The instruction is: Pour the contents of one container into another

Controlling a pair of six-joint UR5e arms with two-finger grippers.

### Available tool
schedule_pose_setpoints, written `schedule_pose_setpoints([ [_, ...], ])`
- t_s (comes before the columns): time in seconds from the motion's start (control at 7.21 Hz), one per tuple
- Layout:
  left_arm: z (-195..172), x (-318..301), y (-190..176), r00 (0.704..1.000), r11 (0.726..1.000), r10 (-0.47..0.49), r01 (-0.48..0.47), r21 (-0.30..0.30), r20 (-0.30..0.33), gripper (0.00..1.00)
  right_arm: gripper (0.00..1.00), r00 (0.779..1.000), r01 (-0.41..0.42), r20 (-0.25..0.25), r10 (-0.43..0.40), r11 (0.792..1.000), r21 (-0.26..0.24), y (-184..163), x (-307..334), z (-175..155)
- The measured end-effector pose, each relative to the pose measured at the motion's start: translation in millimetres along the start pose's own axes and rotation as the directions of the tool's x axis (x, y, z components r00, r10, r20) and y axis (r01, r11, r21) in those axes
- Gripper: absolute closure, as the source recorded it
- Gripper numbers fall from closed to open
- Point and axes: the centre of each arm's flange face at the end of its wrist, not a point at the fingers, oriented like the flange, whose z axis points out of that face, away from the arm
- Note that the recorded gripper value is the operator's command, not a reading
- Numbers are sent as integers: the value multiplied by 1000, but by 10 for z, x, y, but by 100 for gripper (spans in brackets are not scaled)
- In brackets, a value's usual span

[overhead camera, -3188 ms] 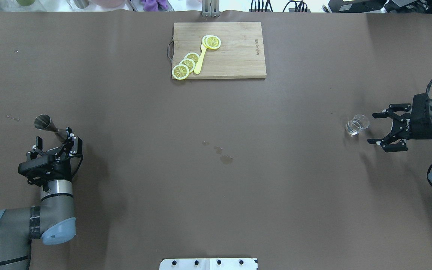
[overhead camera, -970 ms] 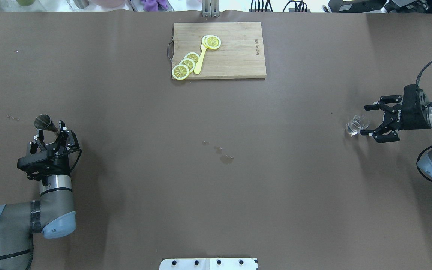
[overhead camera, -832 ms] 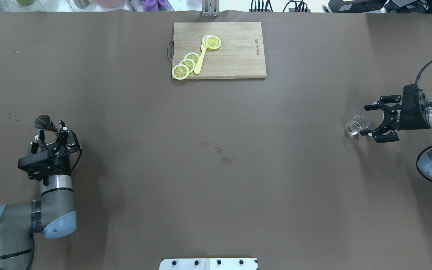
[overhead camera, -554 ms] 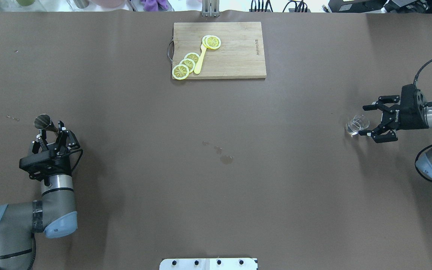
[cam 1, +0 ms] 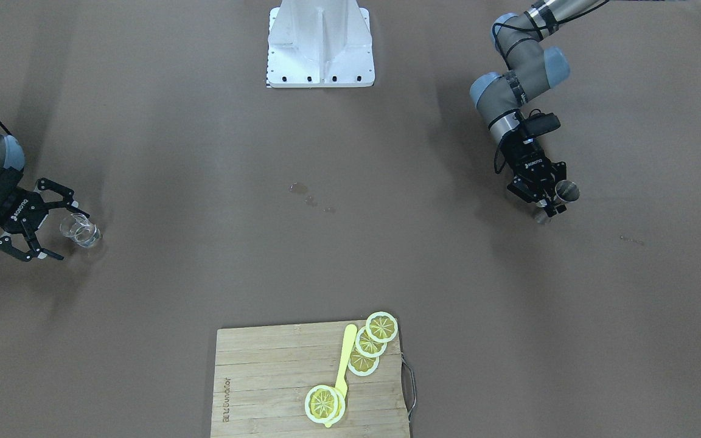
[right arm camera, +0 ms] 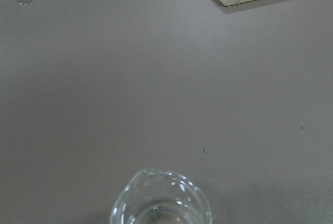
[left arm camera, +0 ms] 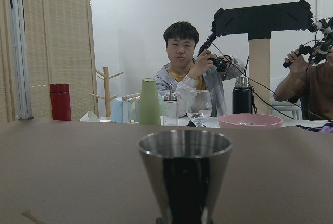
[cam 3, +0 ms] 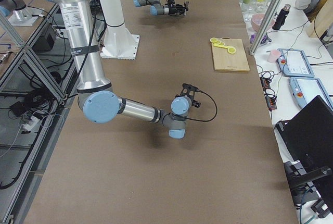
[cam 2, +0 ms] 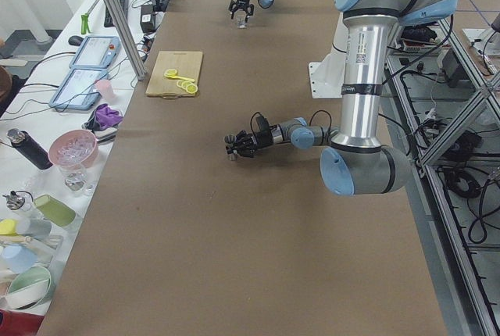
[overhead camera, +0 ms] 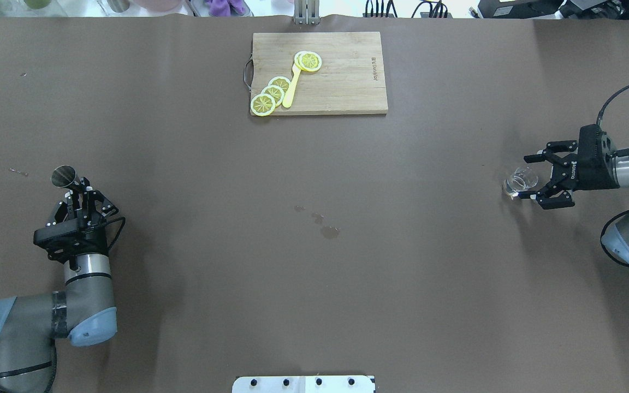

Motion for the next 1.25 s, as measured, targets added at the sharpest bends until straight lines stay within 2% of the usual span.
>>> schedule_pose_setpoints([
  [0.55,-80,168,-343,1000,998,27,-27,-58,-12,100,6,1000,0,0,0,1000,-1,-9,-9,48],
  [0.83,-124,364,-630,996,995,52,-58,-85,-70,100,7,1000,1,4,-1,1000,-2,-39,1,111],
  [1.11,-232,636,-932,986,989,68,-87,-118,-151,100,15,1000,0,7,0,1000,-3,-44,0,138],
  [1.25,-302,793,-1090,977,988,76,-101,-116,-199,100,17,1000,-4,8,4,1000,-4,-38,-1,140],
])
